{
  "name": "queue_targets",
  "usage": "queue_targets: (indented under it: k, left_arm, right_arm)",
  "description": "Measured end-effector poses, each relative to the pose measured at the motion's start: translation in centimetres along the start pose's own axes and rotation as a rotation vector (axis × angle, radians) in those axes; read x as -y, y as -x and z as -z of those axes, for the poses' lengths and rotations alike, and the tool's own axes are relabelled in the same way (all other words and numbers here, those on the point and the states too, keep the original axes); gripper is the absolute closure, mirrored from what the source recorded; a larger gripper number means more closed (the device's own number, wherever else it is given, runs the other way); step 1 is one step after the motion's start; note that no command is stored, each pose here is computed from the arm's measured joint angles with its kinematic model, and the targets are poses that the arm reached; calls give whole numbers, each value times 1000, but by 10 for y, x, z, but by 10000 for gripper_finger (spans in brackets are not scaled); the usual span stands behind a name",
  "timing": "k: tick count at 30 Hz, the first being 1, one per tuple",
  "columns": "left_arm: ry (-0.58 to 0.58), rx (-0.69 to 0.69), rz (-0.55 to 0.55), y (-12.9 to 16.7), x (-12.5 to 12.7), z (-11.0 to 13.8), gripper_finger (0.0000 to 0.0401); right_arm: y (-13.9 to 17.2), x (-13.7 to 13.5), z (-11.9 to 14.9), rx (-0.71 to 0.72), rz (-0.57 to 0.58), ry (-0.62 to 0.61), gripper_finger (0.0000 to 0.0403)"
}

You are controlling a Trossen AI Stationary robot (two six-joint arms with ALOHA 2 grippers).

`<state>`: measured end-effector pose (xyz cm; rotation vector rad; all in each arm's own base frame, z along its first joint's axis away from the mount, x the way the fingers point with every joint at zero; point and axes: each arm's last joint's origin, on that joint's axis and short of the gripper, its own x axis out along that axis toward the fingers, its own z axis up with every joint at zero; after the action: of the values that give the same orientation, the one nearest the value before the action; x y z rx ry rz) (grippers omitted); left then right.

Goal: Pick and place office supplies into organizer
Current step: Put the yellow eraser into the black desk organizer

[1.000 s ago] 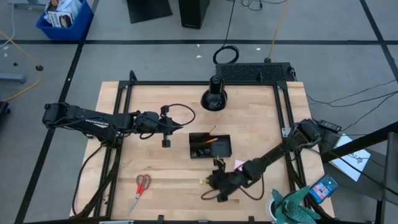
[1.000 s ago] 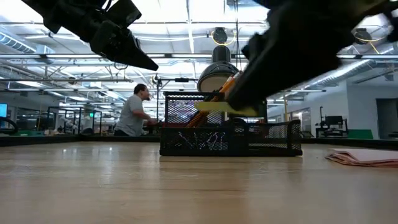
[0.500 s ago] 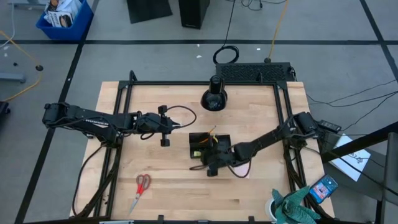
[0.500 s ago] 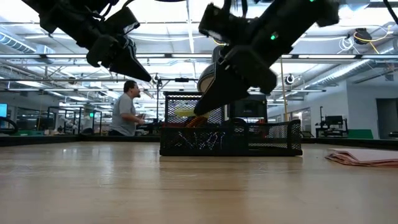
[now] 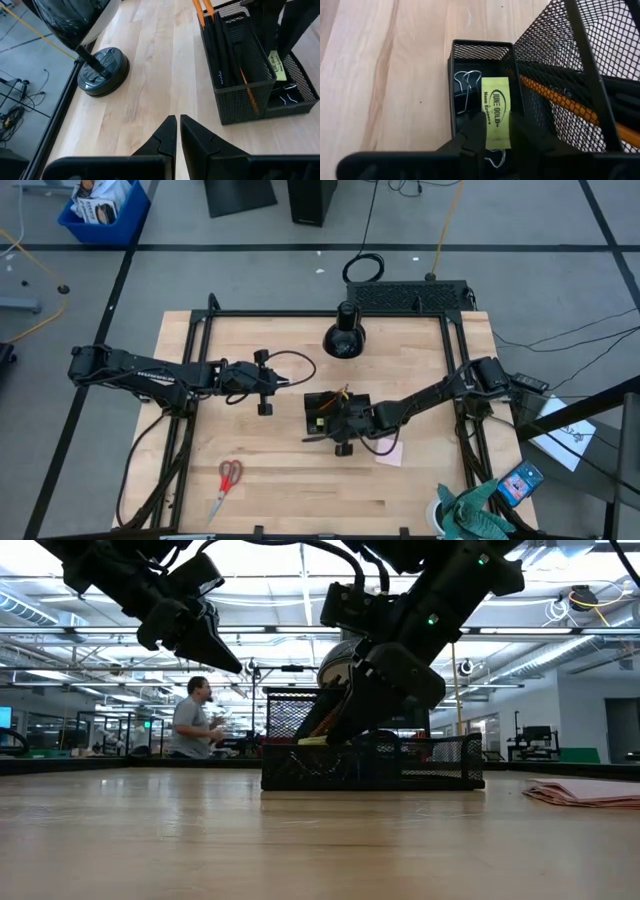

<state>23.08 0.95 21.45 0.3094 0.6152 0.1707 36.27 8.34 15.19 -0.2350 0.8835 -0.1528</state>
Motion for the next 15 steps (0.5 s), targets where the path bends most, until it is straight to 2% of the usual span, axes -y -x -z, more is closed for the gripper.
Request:
queue_targets:
  k: [15]
  left_arm:
    - [18, 4, 1, 0, 0, 0, 370]
  right_arm:
    - [0, 0, 0, 2, 1, -44, 272]
